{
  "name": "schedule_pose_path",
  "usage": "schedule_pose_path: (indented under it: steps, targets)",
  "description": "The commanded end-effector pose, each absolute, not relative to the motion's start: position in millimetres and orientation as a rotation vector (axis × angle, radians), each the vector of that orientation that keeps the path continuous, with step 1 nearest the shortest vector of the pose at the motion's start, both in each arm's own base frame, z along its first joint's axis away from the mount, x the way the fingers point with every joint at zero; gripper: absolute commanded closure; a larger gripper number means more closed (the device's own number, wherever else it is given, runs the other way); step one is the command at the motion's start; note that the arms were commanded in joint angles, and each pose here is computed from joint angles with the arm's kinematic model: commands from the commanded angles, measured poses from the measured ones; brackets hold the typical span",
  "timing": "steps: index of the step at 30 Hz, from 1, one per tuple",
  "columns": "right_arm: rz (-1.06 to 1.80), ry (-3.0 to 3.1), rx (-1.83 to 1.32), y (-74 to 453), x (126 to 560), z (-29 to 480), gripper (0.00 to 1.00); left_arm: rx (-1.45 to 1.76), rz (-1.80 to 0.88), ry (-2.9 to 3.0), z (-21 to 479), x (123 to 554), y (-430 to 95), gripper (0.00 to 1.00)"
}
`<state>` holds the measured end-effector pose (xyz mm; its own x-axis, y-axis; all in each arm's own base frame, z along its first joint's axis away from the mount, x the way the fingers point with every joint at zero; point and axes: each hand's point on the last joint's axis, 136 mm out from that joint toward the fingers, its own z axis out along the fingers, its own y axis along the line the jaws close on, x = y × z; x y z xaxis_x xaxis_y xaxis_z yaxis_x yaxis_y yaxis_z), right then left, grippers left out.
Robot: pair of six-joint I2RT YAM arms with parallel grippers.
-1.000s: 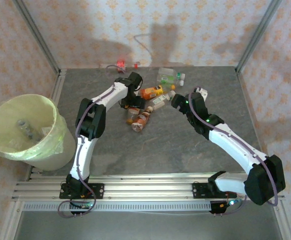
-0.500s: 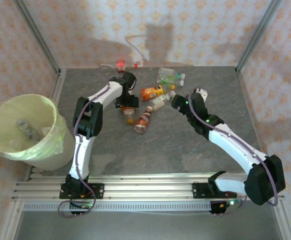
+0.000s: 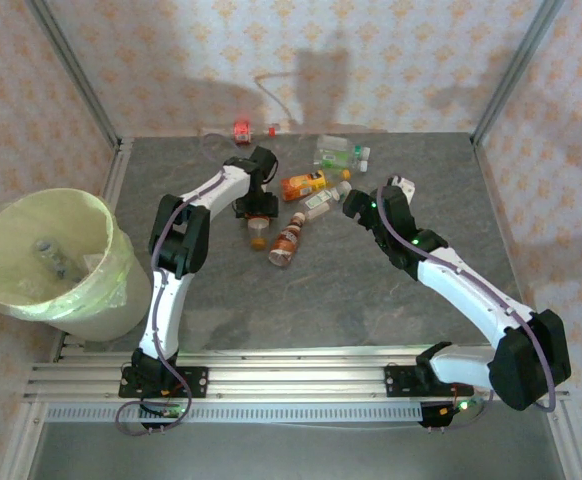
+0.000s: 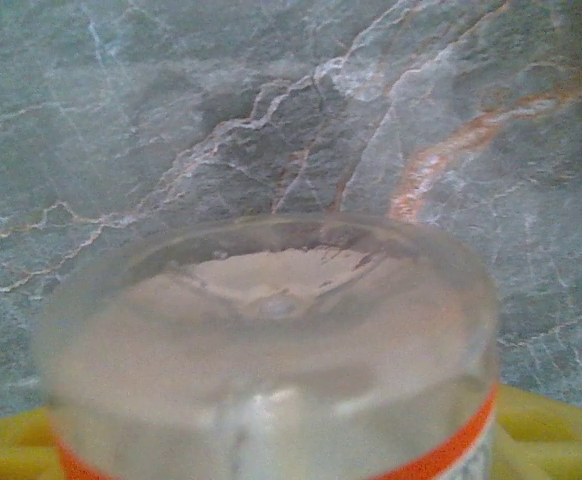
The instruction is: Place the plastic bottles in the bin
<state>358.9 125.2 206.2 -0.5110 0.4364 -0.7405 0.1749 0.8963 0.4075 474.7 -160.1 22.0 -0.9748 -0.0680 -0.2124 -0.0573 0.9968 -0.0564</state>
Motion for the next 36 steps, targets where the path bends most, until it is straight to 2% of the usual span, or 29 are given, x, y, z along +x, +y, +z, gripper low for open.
schedule_pose_path:
  steps: [1,2,8,14,20,22,30,36]
  targets:
    - [0.311,2.111,0.446,117,355,202,0.00,-0.117,-0.050,2.872,30,477,-156,0.41]
    - [0.310,2.111,0.446,117,355,202,0.00,-0.118,-0.052,2.857,35,478,-156,0.43]
    - [0.330,2.111,0.430,121,357,204,0.00,-0.111,-0.077,2.775,74,483,-156,0.43]
    - [0.519,2.074,0.330,149,357,215,0.01,-0.168,-0.123,2.649,118,485,-152,0.44]
    - [0.555,2.071,0.309,155,357,217,0.01,-0.225,-0.187,2.497,165,485,-149,0.45]
    - [0.545,2.072,0.310,154,357,216,0.01,-0.247,-0.213,2.417,196,481,-144,0.45]
    - [0.599,2.064,0.276,162,356,217,0.01,-0.339,-0.305,2.200,268,463,-121,0.45]
    - [0.631,2.046,0.265,166,357,220,0.01,-0.430,-0.320,1.999,325,434,-89,0.45]
